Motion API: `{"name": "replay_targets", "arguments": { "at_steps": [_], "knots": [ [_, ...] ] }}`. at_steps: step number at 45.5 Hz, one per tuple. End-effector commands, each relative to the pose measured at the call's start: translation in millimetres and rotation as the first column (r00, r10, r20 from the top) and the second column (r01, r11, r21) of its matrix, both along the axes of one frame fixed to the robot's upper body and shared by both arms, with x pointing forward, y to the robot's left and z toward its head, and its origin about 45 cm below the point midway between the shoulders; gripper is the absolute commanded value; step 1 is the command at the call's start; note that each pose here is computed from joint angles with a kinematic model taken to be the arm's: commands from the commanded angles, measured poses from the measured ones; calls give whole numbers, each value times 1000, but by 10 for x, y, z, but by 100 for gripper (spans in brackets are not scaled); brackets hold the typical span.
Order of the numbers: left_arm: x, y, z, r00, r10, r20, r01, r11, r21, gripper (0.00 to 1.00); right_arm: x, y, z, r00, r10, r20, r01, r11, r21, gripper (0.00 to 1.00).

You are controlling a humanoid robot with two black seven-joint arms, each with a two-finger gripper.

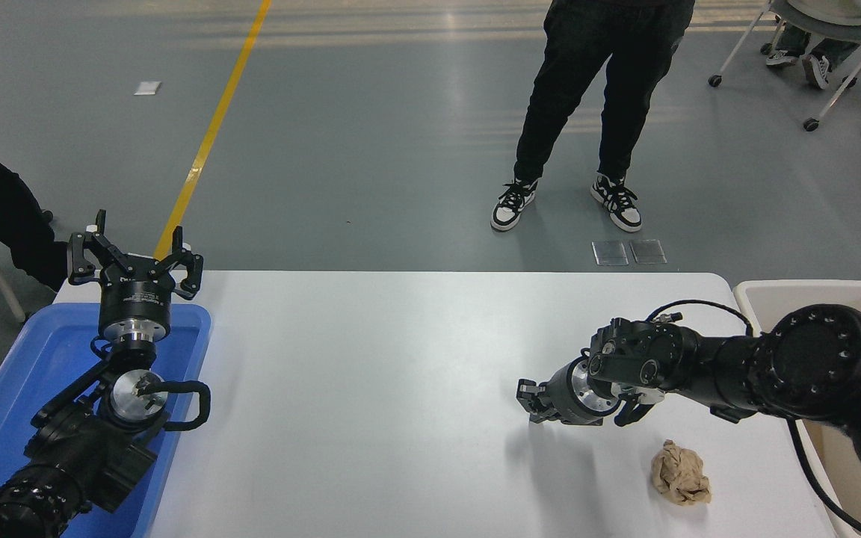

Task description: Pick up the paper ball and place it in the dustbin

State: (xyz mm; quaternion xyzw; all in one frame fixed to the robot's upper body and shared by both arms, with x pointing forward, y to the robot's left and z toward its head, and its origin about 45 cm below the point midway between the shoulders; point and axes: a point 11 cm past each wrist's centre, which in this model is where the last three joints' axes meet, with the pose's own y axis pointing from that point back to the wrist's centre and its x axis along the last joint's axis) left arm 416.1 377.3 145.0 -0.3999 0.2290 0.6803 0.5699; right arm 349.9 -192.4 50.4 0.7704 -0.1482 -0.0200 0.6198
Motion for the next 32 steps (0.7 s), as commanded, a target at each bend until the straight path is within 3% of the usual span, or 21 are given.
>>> {"name": "replay_targets", "arguments": {
  "at_steps": [1, 18, 24, 32],
  "knots": [
    [-1, -4, 0, 1000, -2, 0, 2, 1000, 4, 99, 11, 2, 10, 1000, -1, 4, 1, 1000, 0, 0],
    [-2, 7, 1, 1000, 2, 0, -2, 1000, 1, 99, 154, 212, 366, 997, 75, 12, -75, 997, 14, 0],
    [-2, 7, 1, 1000, 2, 0, -2, 1000, 1, 99, 232, 472, 808, 985, 170, 7, -170, 985, 31, 0],
    [-2, 7, 0, 1000, 2, -1, -2, 1000, 1, 99, 443, 165, 1726, 985, 169, 32, -170, 985, 37, 0]
  ]
}}
